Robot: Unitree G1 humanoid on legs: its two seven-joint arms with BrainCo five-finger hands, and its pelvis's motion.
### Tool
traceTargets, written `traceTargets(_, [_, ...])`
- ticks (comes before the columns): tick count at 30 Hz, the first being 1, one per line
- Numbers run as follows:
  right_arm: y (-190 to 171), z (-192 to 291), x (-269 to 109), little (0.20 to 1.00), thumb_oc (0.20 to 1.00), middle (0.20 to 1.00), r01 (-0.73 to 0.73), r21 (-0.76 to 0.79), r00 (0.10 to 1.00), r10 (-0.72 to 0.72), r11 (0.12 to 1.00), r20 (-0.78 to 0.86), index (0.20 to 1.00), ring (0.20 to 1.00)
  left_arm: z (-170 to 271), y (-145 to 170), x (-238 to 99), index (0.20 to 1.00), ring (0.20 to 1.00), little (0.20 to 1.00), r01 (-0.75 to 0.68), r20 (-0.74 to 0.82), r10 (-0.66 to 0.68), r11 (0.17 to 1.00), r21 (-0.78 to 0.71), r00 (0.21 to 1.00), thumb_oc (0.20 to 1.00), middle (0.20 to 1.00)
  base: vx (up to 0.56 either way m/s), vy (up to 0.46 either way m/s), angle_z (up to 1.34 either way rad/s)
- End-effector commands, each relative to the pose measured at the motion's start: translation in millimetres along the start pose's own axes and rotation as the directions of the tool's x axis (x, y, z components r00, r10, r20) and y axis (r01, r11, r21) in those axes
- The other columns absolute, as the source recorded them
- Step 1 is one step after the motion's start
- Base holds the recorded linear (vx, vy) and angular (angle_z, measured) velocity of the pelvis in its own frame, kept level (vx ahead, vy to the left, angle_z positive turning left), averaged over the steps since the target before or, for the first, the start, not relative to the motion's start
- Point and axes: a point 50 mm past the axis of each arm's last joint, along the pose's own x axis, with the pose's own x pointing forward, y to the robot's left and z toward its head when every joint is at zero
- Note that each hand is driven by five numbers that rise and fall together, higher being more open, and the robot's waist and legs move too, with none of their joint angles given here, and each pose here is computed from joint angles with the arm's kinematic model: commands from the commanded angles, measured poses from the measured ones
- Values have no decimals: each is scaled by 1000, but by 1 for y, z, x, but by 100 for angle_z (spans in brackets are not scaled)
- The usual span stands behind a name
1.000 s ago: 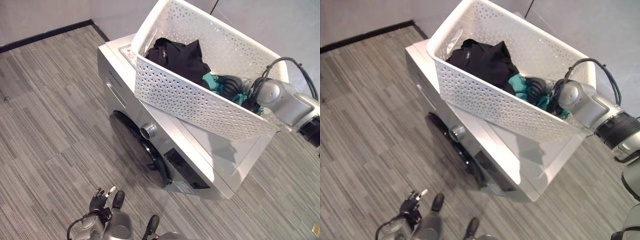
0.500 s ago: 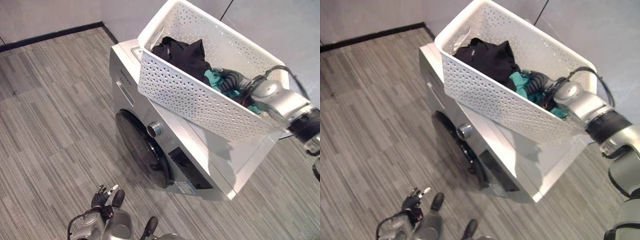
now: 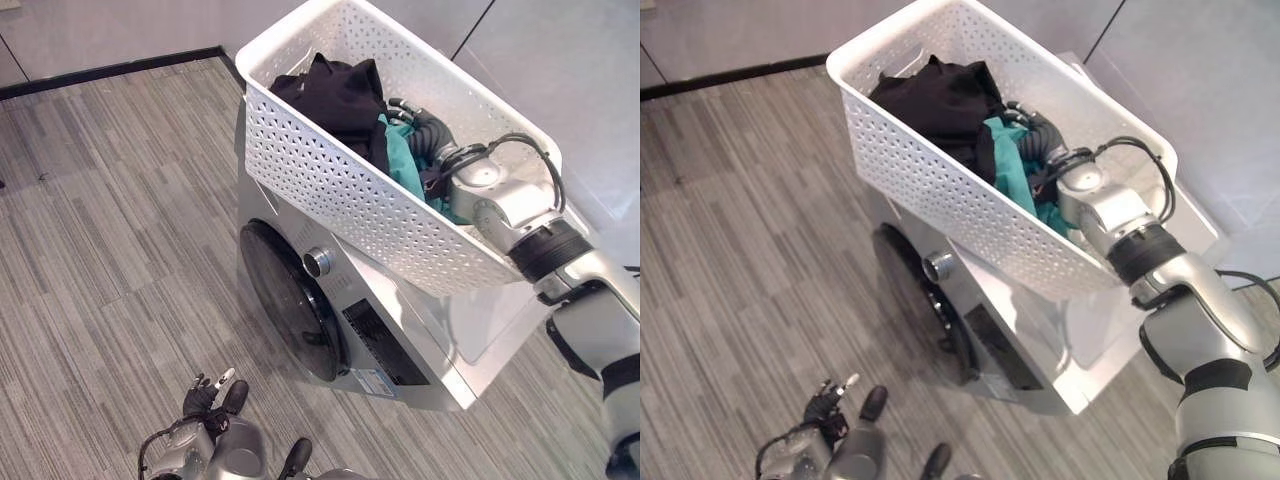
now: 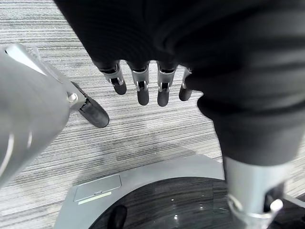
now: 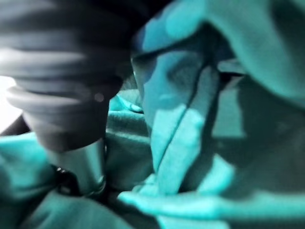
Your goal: Grab the laundry basket,head to the washer,open it,put in the laundry and shut it.
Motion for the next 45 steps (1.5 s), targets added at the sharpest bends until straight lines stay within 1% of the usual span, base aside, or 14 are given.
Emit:
traceTargets(1, [9, -12, 9, 1000, 1000, 1000, 71, -31, 997, -72, 997, -11, 1000, 1000, 4, -5, 1, 1000, 1000, 1000, 9, 14, -9, 1000, -16, 1000, 1000, 1000, -12, 14, -6])
traceTargets(2, [-9, -14, 11, 1000, 1000, 1000, 135, -95, 989, -140, 986, -48, 1000, 1000, 1, -4, 1, 1000, 1000, 1000, 9, 1, -9, 1000, -16, 1000, 1000, 1000, -1, 3, -9])
traceTargets(5, [-40, -15, 13, 1000, 1000, 1000, 191, -323, 964, -239, 927, -115, 1000, 1000, 2, 0, 2, 1000, 1000, 1000, 5, 7, -5, 1000, -6, 1000, 1000, 1000, 4, -3, -14])
traceTargets(6, [-76, -31, 4, 1000, 1000, 1000, 216, -521, 898, -377, 826, -227, 1000, 1000, 2, 0, 2, 1000, 1000, 1000, 21, 7, -21, 1000, 16, 1000, 1000, 1000, 5, 1, -6])
traceTargets(8, [-76, -31, 4, 1000, 1000, 1000, 216, -521, 898, -377, 826, -226, 1000, 1000, 2, 0, 2, 1000, 1000, 1000, 21, 7, -21, 1000, 16, 1000, 1000, 1000, 9, -6, 7])
traceTargets(9, [-99, -39, -7, 1000, 1000, 1000, 165, -648, 840, -451, 744, -303, 1000, 1000, 5, 2, 2, 1000, 1000, 1000, 36, 18, -37, 999, 25, 999, 1000, 1000, 0, 0, 0])
traceTargets(13, [-149, -56, -42, 1000, 1000, 1000, 46, -773, 706, -568, 632, -423, 1000, 1000, 8, 0, -1, 1000, 1000, 1000, 111, 19, -113, 989, 102, 993, 1000, 1000, 8, -39, 31])
traceTargets(21, [-140, -28, -26, 1000, 1000, 1000, 132, -717, 797, -503, 685, -334, 1000, 1000, -5, 5, 0, 1000, 1000, 1000, 101, -37, -97, 988, 114, 995, 1000, 1000, -10, 12, 2])
traceTargets(34, [-149, 27, -22, 1000, 1000, 1000, 234, -701, 860, -479, 674, -174, 1000, 1000, -8, 2, 3, 1000, 1000, 1000, 119, -60, -111, 979, 165, 992, 1000, 1000, 15, 11, -10])
traceTargets(38, [-163, 55, -30, 1000, 1000, 1000, 367, -594, 868, -493, 716, -57, 1000, 1000, -12, 3, 4, 1000, 1000, 1000, 114, -77, -103, 980, 162, 992, 1000, 1000, 21, 8, -9])
traceTargets(39, [-167, 66, -33, 1000, 1000, 1000, 414, -526, 871, -492, 743, -10, 1000, 1000, -11, 5, 5, 1000, 1000, 1000, 99, -66, -89, 983, 157, 994, 1000, 1000, 27, 9, -11])
traceTargets(42, [-192, 82, -52, 1000, 1000, 1000, 516, -392, 838, -544, 762, 47, 1000, 1000, -14, 11, 5, 1000, 1000, 1000, 77, -76, -67, 986, 146, 995, 1000, 1000, 35, 11, -10])
traceTargets(43, [-207, 93, -66, 1000, 1000, 1000, 564, -305, 818, -568, 767, 86, 1000, 1000, -16, 15, 5, 1000, 1000, 1000, 58, -75, -48, 990, 132, 996, 1000, 1000, 29, 12, -6])
traceTargets(45, [-207, 94, -66, 1000, 1000, 1000, 565, -305, 818, -568, 767, 86, 1000, 1000, -15, 15, 5, 1000, 1000, 1000, 59, -75, -49, 990, 132, 996, 1000, 1000, 6, 5, -4])
